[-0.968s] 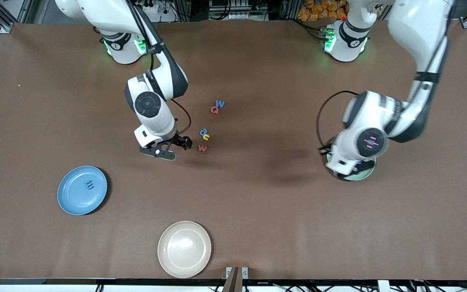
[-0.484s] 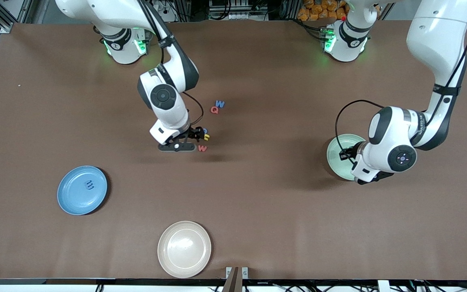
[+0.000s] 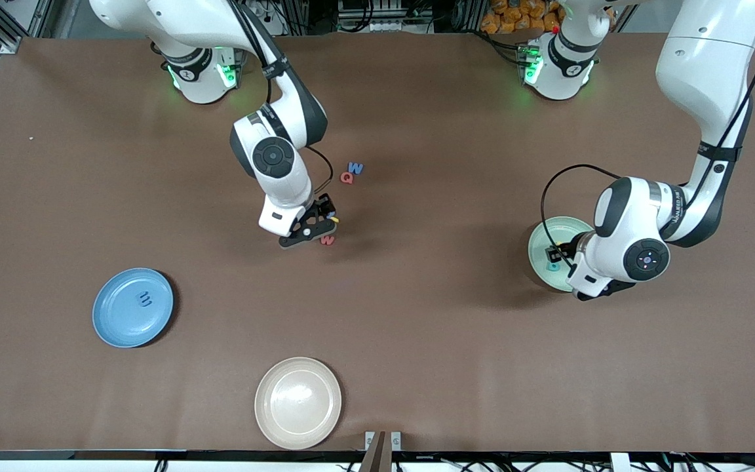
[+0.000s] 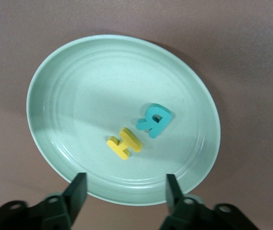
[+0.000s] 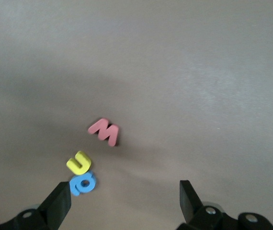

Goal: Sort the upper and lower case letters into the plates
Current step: 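Place the teal R on the green plate with the left gripper, then grasp the blue a with the right gripper while the left gripper returns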

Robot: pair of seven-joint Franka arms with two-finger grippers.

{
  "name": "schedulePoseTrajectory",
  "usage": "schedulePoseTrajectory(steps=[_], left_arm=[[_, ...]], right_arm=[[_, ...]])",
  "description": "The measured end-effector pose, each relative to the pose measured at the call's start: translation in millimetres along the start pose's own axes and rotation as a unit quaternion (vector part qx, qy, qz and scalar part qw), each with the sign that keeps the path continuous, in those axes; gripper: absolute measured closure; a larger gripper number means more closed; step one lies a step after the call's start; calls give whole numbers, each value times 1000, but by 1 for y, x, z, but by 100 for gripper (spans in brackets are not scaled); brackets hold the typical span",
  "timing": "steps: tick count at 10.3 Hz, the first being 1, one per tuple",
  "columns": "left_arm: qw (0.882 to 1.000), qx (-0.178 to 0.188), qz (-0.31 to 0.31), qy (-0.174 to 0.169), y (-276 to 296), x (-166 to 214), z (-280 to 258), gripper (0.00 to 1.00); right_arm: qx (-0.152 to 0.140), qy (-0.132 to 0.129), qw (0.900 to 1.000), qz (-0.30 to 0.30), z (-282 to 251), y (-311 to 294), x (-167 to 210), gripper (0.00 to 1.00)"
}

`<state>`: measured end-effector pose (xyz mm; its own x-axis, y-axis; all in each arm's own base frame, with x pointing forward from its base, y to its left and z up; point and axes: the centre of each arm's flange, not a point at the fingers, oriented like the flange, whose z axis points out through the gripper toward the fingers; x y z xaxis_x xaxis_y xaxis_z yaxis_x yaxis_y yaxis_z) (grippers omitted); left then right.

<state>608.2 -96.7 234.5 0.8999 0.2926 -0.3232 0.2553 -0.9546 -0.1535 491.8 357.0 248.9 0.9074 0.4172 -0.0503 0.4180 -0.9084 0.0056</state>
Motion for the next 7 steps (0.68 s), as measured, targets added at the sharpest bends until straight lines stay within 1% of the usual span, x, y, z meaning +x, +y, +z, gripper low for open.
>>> schedulePoseTrajectory(steps=[1,2,4,5,7], left_arm=[[1000,-2,3,3,4,-1,-4,4],[1000,-3,8,7,9,-4,-9,0],[1000,-5,28,14,33,-22,-22,0],[999,-7,31,18,46,-32,-29,0],[999,-10,28,25,67,-51,-44,0]], right_arm=[[-1,-2,1000,-18,2,-15,-4,0],[-3,0,999,-35,8,-35,-10,0],[-7,7,998,-68,26,-69,-21,0],[-10,8,996,-83,35,-74,-25,0],[-14,19,994,-111,51,-67,-28,0]])
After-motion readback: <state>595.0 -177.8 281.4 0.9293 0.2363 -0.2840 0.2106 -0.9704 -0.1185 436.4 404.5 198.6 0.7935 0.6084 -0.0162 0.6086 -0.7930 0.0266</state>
